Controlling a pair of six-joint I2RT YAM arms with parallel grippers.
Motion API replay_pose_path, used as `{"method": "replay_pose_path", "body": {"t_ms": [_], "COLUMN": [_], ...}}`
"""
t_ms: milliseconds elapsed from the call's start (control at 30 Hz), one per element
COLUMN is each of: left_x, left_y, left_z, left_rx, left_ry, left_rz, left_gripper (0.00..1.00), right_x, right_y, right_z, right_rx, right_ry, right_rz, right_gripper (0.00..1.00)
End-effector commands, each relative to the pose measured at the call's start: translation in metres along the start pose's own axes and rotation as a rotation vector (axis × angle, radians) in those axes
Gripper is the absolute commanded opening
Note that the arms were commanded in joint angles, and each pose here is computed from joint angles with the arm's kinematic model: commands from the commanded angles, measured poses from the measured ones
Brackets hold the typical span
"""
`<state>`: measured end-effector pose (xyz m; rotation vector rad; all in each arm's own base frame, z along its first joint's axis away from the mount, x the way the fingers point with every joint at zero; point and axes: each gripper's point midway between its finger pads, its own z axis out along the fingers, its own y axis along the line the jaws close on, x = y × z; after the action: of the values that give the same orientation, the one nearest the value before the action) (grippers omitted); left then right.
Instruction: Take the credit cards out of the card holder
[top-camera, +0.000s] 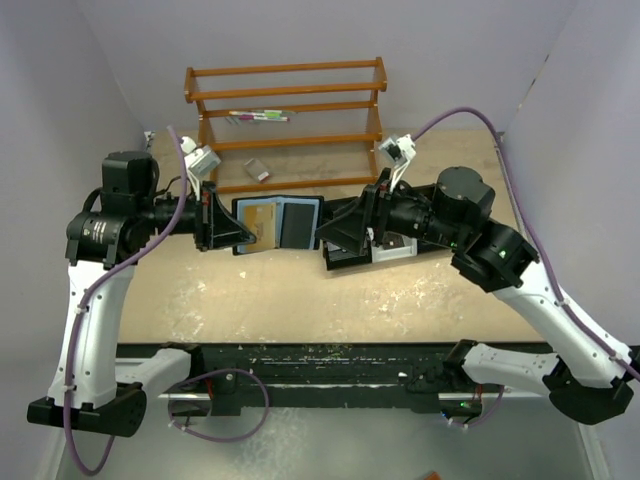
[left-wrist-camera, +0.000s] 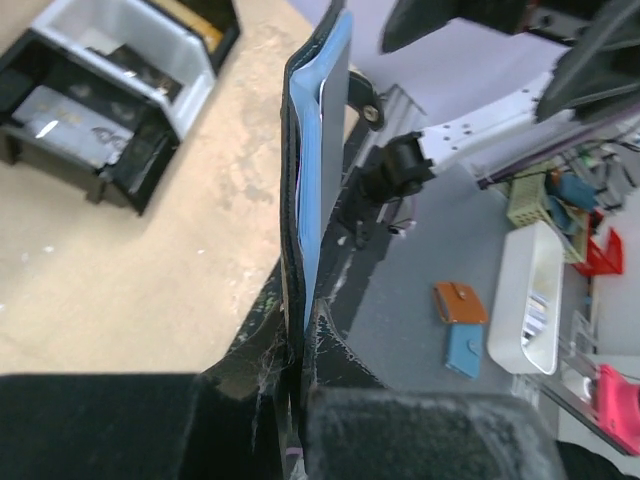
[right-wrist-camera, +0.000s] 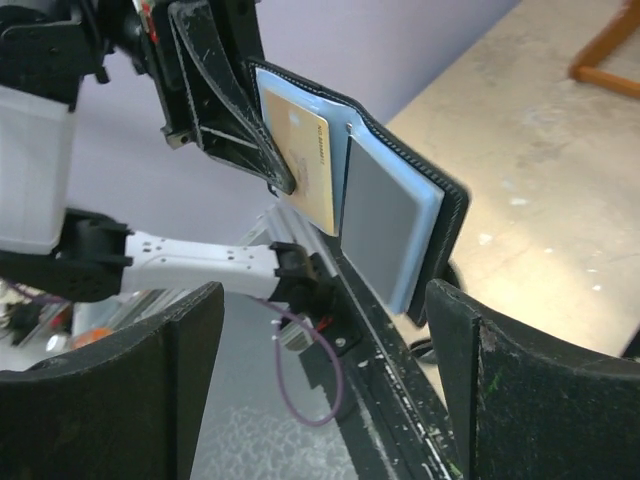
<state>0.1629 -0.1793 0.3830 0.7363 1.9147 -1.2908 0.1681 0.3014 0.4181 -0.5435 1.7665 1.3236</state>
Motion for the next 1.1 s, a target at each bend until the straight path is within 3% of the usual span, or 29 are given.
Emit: {"method": "replay_pose_path", "body": {"t_ms": [0, 167, 400, 633, 1067], "left_x": [-0.003, 0.001, 0.012, 0.017, 0.015], "left_y": [0.018, 0.056, 0.084, 0.055, -0.017], "left_z": [-0.009, -0.021, -0.032, -0.020, -0.008], "left_rx": [-0.168, -0.387, -0.536, -0.367, 0.040], "left_ry": [0.001, 0.045, 0.072, 0.073, 0.044], "left_rz": [0.086, 0.083, 0.062, 0.059, 0.059], "left_gripper": [0.00, 0.00, 0.00, 0.00, 0.00], "right_x": [-0.031, -0.045, -0.022, 0.009, 0.031], "right_y": [0.001, 0.022, 0.036, 0.046, 0.045], "right_z": [-0.023, -0.031, 0.018, 0.055, 0.063], "right_rx": [0.099, 0.034, -0.174, -0.291, -0.348], "right_ry": [-0.083, -0.116, -0.020, 0.041, 0.046], "right_rz": [-0.102, -0.125, -0.055, 0.038, 0.103], "right_gripper": [0.85, 0.89, 0.89, 0.84, 0.71]}}
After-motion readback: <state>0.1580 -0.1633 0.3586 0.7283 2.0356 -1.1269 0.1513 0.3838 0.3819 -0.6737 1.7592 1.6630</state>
